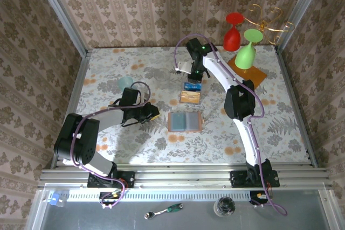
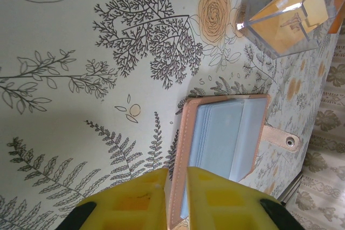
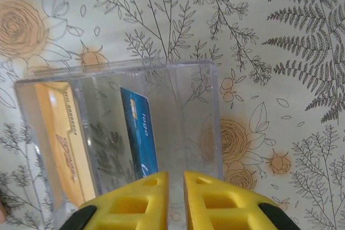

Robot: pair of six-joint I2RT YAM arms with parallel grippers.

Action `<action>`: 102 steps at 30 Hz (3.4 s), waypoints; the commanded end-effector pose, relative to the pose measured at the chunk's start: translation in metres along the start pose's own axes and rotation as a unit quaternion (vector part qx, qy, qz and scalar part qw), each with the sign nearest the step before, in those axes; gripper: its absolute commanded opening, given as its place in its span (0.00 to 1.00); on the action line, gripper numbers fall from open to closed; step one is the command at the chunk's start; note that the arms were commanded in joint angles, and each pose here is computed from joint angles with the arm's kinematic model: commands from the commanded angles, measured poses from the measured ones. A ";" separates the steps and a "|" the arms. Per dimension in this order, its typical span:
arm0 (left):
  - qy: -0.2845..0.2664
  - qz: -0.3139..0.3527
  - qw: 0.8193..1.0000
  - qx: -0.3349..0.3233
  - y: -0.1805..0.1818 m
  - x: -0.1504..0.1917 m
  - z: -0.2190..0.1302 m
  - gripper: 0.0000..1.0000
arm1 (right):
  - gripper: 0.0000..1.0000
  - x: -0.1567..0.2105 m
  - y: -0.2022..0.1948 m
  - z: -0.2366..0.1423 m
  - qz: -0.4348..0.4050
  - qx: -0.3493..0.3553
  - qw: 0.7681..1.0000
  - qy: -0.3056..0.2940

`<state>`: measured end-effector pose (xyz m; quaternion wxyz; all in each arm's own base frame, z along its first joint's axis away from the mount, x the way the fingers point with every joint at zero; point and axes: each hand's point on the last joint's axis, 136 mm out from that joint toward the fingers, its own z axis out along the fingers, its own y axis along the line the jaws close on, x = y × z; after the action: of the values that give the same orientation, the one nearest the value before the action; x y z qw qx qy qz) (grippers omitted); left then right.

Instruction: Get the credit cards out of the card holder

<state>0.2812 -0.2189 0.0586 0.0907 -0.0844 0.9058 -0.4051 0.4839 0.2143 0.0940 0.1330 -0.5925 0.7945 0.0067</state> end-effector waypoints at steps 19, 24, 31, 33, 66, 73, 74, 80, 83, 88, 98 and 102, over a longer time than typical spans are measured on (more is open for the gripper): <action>-0.003 0.007 1.000 0.009 -0.001 0.001 -0.005 0.18 | 0.19 0.009 0.003 0.002 0.011 0.010 1.000 0.006; -0.003 0.008 1.000 0.010 -0.002 0.001 -0.005 0.18 | 0.20 0.005 -0.008 -0.009 0.018 0.040 0.999 -0.004; -0.003 0.011 1.000 0.013 -0.005 0.002 -0.004 0.18 | 0.24 -0.004 -0.013 -0.033 0.037 0.072 0.996 -0.028; -0.002 0.011 1.000 0.014 -0.006 0.002 -0.002 0.18 | 0.23 -0.006 -0.010 -0.040 0.049 0.078 0.995 -0.036; 0.024 0.025 0.999 0.023 -0.020 0.027 0.034 0.17 | 0.16 0.037 0.093 0.024 0.484 -0.024 0.868 -0.110; 0.027 0.028 0.999 0.020 -0.023 0.026 0.033 0.17 | 0.16 0.044 0.080 0.032 0.494 0.007 0.863 -0.104; 0.027 0.028 0.999 0.020 -0.023 0.026 0.033 0.17 | 0.16 0.044 0.081 0.032 0.494 0.007 0.863 -0.103; 0.028 0.029 0.999 0.018 -0.024 0.028 0.033 0.17 | 0.16 0.044 0.080 0.026 0.496 0.010 0.861 -0.112; 0.030 0.031 0.999 0.017 -0.024 0.029 0.035 0.17 | 0.16 0.042 0.083 0.016 0.496 0.006 0.860 -0.123; 0.035 0.032 0.999 0.016 -0.024 0.032 0.040 0.17 | 0.16 0.034 0.095 -0.002 0.499 -0.012 0.854 -0.144; 0.042 0.033 0.999 -0.008 -0.013 0.036 0.043 0.12 | 0.17 -0.002 0.145 -0.015 0.533 -0.111 0.819 -0.180; 0.046 0.031 0.998 -0.008 -0.009 0.038 0.046 0.10 | 0.18 -0.016 0.168 -0.009 0.550 -0.156 0.804 -0.164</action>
<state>0.2564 -0.2649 0.0362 0.0653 -0.0456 0.9103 -0.4062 0.3393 0.2601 0.0787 0.1706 -0.0851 0.9474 0.2570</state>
